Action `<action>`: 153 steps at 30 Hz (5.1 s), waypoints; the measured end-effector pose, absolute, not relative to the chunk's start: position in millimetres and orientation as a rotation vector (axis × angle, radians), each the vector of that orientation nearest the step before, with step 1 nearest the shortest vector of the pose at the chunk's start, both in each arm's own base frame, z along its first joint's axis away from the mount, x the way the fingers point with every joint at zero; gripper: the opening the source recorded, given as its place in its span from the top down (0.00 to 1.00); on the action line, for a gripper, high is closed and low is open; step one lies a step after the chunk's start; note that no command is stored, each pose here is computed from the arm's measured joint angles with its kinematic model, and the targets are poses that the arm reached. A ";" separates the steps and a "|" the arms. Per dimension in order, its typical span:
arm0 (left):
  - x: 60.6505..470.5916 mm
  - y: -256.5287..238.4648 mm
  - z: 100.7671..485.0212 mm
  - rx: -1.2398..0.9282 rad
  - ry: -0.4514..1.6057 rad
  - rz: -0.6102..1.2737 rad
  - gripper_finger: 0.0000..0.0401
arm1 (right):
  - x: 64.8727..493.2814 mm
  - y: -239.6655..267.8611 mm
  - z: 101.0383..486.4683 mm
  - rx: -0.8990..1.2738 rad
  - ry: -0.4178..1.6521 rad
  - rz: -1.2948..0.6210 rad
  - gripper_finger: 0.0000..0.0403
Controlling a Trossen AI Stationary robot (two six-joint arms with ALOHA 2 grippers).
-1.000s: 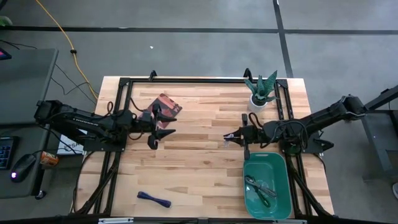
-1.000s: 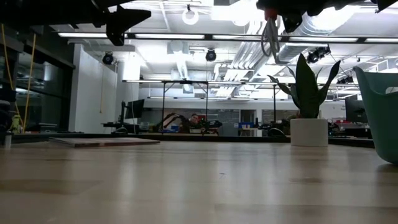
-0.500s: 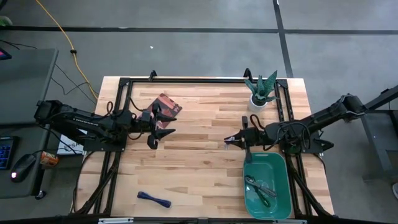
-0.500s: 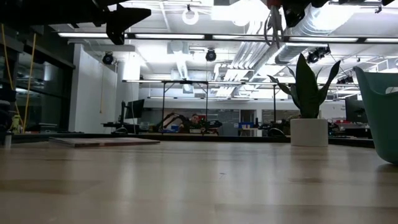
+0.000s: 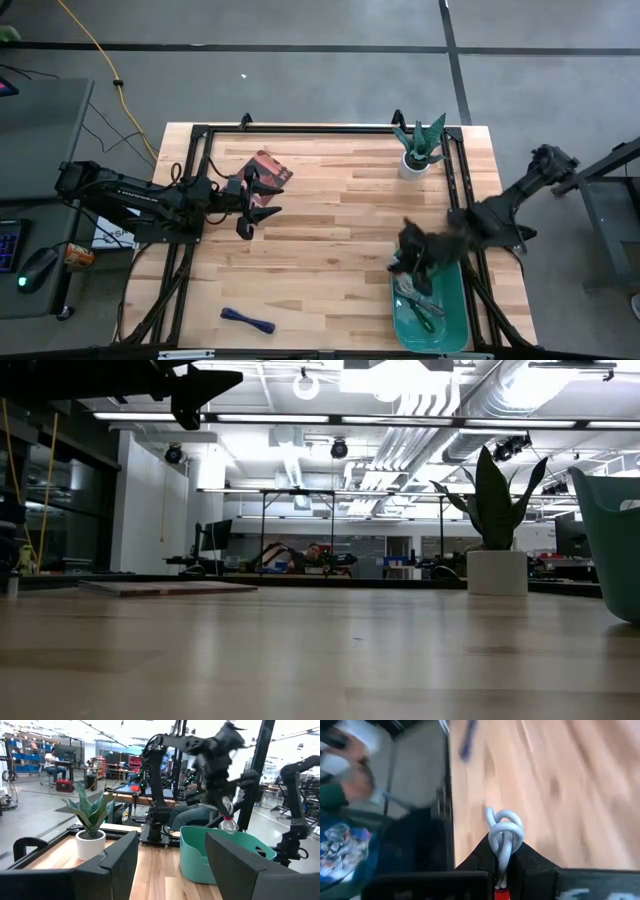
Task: Pick and place USB-C Cables
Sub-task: Put the white USB cable into the bin, then put the black purple USB cable into the bin
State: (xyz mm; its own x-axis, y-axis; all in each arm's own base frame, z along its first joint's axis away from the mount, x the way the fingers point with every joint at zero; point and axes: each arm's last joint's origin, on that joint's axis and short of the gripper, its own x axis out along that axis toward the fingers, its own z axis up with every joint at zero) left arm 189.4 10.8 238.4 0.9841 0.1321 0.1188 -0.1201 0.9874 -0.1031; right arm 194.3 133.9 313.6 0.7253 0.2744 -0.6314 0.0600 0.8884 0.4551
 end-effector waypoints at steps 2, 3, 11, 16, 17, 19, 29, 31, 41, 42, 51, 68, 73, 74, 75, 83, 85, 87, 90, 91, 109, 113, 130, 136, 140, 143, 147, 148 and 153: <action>189.4 10.8 238.7 -0.096 -0.129 0.127 0.48 | 190.4 149.2 311.3 0.536 0.880 0.061 0.99; 189.4 10.8 238.7 -0.097 -0.129 0.127 0.48 | 188.9 156.2 307.6 0.564 0.939 0.016 0.99; 189.4 10.8 238.7 -0.122 -0.130 0.125 0.48 | 176.2 196.9 252.8 0.671 1.378 -0.301 0.99; 189.4 10.8 238.7 -0.122 -0.130 0.125 0.48 | 186.1 206.1 226.5 0.603 1.406 -0.405 0.99; 189.4 10.8 238.6 -0.122 -0.130 0.125 0.48 | 188.7 207.7 220.2 0.586 1.416 -0.423 0.99; 189.4 10.8 238.7 -0.122 -0.130 0.125 0.48 | 192.2 211.4 208.1 0.546 1.450 -0.442 0.99; 189.3 11.4 239.1 -0.102 -0.134 0.136 0.48 | 208.6 219.0 158.9 0.441 1.622 -0.485 0.99; 189.3 11.4 239.5 -0.097 -0.137 0.138 0.48 | 211.1 219.1 154.3 0.438 1.636 -0.481 0.99; 189.2 11.5 239.5 -0.097 -0.137 0.139 0.48 | 216.1 219.7 150.5 0.454 1.625 -0.463 0.96; 189.2 11.5 239.5 -0.097 -0.138 0.139 0.48 | 216.1 219.6 150.5 0.453 1.624 -0.464 0.96; 189.2 11.5 239.5 -0.097 -0.138 0.140 0.48 | 215.9 219.5 150.4 0.449 1.621 -0.467 0.93; 189.2 11.9 239.5 -0.105 -0.139 0.154 0.48 | 217.7 214.5 151.8 0.434 1.693 -0.426 0.58; 189.2 11.9 239.5 -0.105 -0.139 0.154 0.48 | 218.4 216.3 160.4 0.388 1.727 -0.388 0.49; 189.2 11.9 239.5 -0.105 -0.139 0.154 0.48 | 218.9 216.9 163.6 0.376 1.730 -0.383 0.49; 189.2 11.9 239.5 -0.105 -0.139 0.154 0.48 | 219.9 217.6 167.1 0.364 1.729 -0.378 0.48; 189.2 11.9 239.5 -0.105 -0.139 0.154 0.48 | 221.7 228.8 203.0 0.200 1.624 -0.379 0.48; 189.2 11.9 239.5 -0.105 -0.139 0.154 0.48 | 220.9 230.9 211.7 0.182 1.608 -0.395 0.48; 189.2 11.9 239.4 -0.105 -0.139 0.154 0.48 | 218.3 232.2 220.9 0.157 1.594 -0.429 0.48; 189.2 11.9 239.5 -0.105 -0.139 0.154 0.48 | 210.4 233.4 234.8 0.109 1.551 -0.477 0.48; 189.2 11.9 239.4 -0.105 -0.139 0.154 0.48 | 205.8 232.6 239.9 0.105 1.537 -0.495 0.48; 189.4 11.8 238.3 -0.105 -0.127 0.151 0.48 | 172.7 179.8 339.7 0.040 0.668 -0.504 0.48; 189.5 11.0 238.3 -0.122 -0.127 0.122 0.48 | 185.7 165.7 335.5 -0.055 0.595 -0.546 0.48; 189.7 8.4 238.7 -0.117 -0.125 0.033 0.48 | 231.2 75.6 229.7 0.060 0.223 -0.041 0.48; 189.7 8.4 238.7 -0.116 -0.126 0.033 0.48 | 224.0 53.2 216.4 0.083 0.020 0.003 0.48; 189.6 8.8 238.8 -0.086 -0.126 0.048 0.48 | 223.1 49.8 215.4 0.045 0.002 -0.002 0.48; 189.6 8.9 239.1 -0.081 -0.129 0.051 0.48 | 223.3 48.9 215.4 -0.006 0.002 -0.007 0.48; 189.7 8.7 238.6 -0.082 -0.124 0.050 0.48 | 223.4 48.7 215.4 -0.082 0.003 -0.011 0.48; 189.7 8.7 238.6 -0.082 -0.124 0.050 0.48 | 223.4 48.7 215.3 -0.110 0.003 -0.011 0.48; 189.7 8.8 238.3 -0.088 -0.121 0.050 0.48 | 223.4 48.7 215.3 -0.149 0.004 -0.010 0.48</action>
